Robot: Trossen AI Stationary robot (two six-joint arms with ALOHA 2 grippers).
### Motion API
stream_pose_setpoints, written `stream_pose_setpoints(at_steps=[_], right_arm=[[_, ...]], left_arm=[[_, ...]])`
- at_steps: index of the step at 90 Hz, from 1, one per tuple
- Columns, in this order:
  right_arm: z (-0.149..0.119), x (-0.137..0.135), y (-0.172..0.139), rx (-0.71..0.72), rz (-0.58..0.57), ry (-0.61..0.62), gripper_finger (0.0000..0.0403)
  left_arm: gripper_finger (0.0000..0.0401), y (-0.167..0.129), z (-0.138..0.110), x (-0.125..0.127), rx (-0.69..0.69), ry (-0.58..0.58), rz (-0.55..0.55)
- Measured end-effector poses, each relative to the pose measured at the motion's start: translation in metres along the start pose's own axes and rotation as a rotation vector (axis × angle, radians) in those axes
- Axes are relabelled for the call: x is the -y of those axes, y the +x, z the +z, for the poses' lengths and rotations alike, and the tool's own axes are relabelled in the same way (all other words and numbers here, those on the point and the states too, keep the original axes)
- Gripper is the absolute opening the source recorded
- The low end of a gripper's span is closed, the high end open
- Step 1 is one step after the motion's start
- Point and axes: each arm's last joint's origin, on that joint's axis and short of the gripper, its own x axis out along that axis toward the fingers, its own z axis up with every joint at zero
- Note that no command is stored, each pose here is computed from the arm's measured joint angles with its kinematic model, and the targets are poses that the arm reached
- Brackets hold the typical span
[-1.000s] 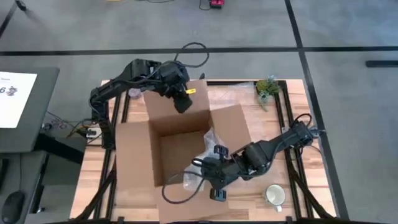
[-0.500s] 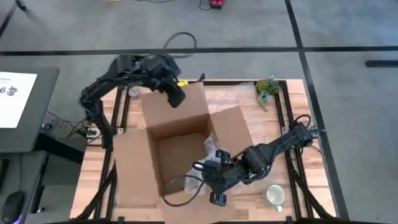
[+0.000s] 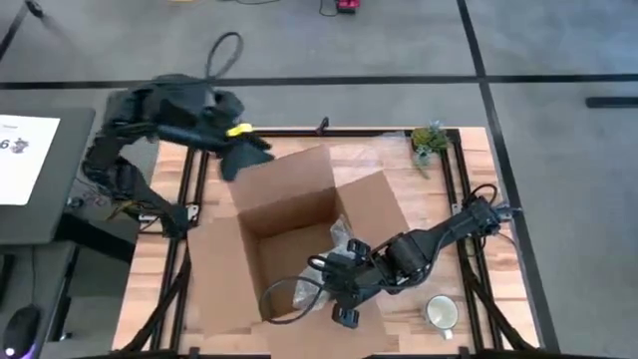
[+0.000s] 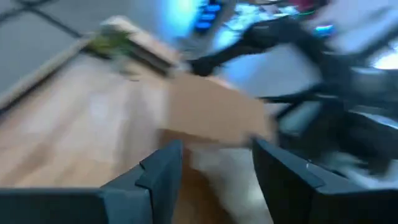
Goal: Wrap mug
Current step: Put the wrapped green patterned mug into the box
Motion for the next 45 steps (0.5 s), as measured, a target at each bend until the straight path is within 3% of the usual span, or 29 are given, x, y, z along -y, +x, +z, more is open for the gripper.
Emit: stream_pose_setpoints(at_steps=[6, 14, 28, 37, 45], right_arm=[[0.005, 0.002, -0.004, 0.021, 0.006, 0.014, 0.0018], [0.017, 0.006, -0.010, 0.075, 0.028, 0.040, 0.0018], [0.037, 0.019, -0.009, 0.148, 0.039, 0.073, 0.0018], [0.051, 0.029, 0.007, 0.177, 0.023, 0.069, 0.0018], [0.056, 0.036, 0.032, 0.141, -0.016, 0.061, 0.0018]], left_arm=[[0.0175, -0.009, -0.013, 0.005, -0.073, -0.026, -0.009], [0.0175, -0.017, -0.032, 0.007, -0.185, -0.062, 0.067], [0.0175, -0.016, -0.049, 0.021, -0.207, -0.123, 0.018], [0.0175, -0.012, -0.061, 0.021, -0.288, -0.138, 0.068], [0.0175, 0.001, -0.072, 0.031, -0.350, -0.132, 0.049]])
